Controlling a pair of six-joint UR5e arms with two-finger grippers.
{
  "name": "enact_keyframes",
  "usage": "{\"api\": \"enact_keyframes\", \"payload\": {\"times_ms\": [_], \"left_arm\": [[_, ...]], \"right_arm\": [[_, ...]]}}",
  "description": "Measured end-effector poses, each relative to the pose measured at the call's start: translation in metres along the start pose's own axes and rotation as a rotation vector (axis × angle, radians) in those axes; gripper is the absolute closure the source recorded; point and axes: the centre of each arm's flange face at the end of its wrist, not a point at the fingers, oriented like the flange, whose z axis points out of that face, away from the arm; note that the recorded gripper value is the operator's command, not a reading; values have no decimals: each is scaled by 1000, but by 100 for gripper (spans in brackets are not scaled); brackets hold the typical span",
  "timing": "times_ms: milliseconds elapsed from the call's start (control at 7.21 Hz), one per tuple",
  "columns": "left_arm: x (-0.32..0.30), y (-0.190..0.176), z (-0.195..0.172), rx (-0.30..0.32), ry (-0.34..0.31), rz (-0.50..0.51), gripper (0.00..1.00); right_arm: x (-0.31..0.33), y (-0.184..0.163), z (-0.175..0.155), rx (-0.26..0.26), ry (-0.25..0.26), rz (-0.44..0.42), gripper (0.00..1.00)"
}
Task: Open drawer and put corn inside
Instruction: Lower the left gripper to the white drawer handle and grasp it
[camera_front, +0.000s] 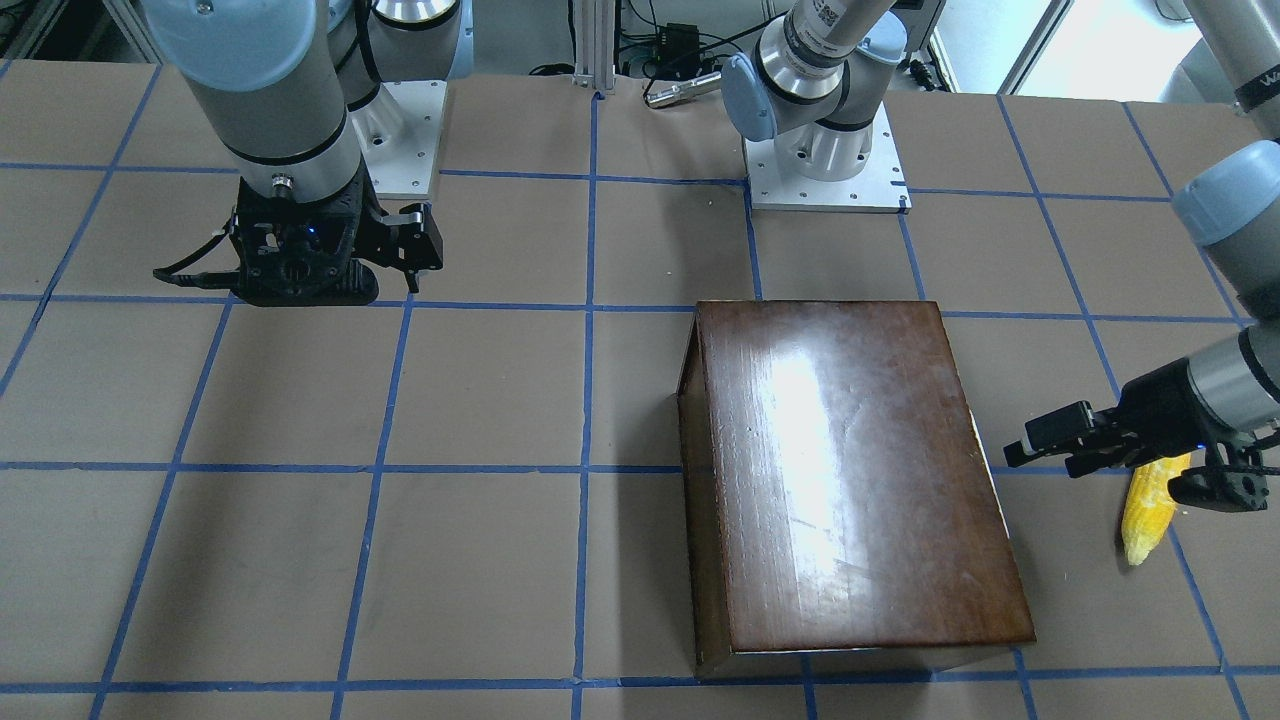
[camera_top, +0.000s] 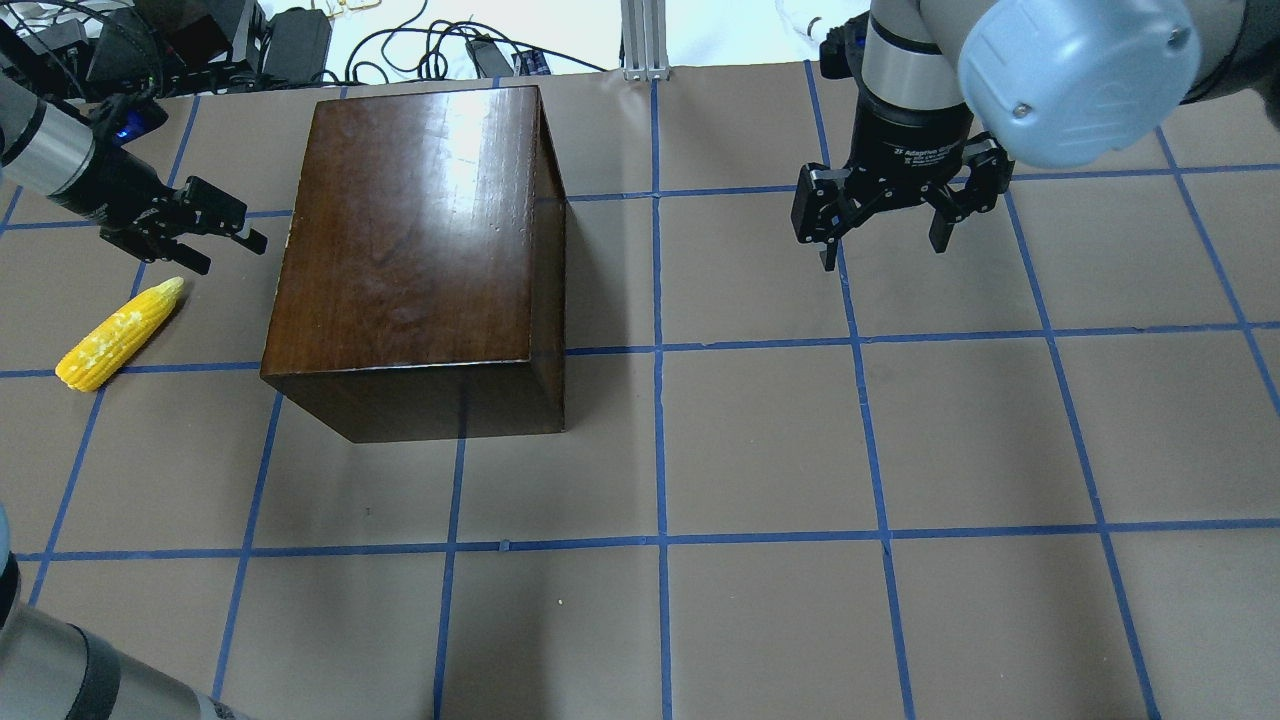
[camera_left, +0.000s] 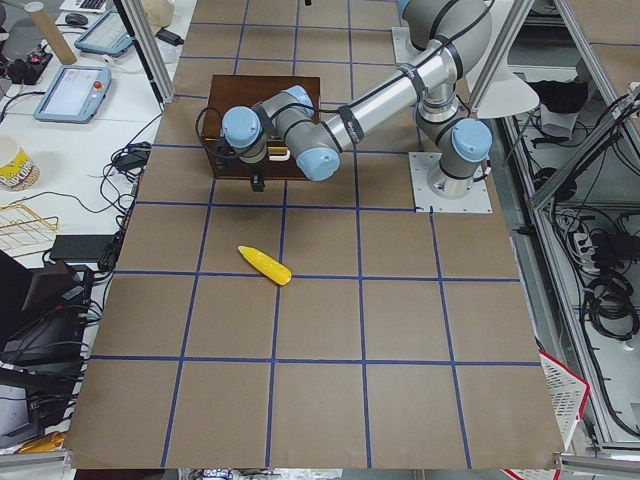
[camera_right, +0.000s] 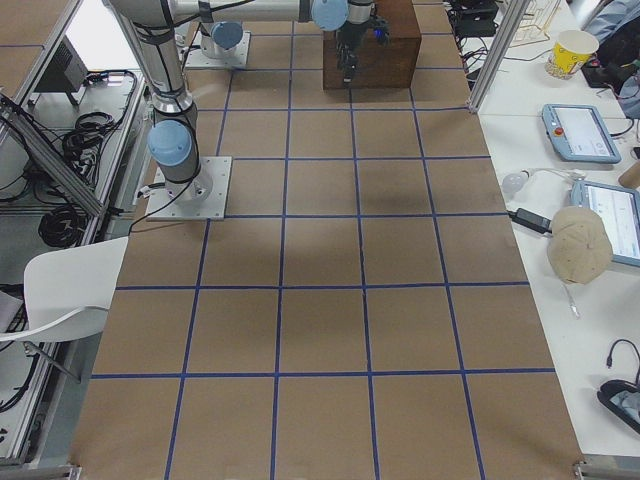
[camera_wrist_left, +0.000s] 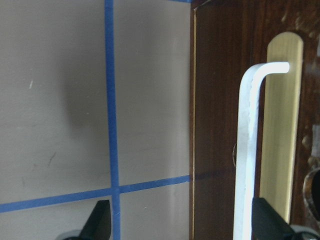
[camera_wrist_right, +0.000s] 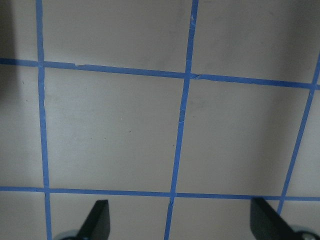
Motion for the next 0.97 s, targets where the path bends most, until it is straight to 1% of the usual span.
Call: {"api": "enact_keyframes", "payload": {"times_ms": [416, 971], "left_arm": [[1, -5, 14, -2, 45, 6, 0], [0, -2, 30, -25, 72, 5, 0]], "right_arm": [[0, 0, 0, 0, 0, 0, 0], [0, 0, 0, 0, 0, 0, 0]]}}
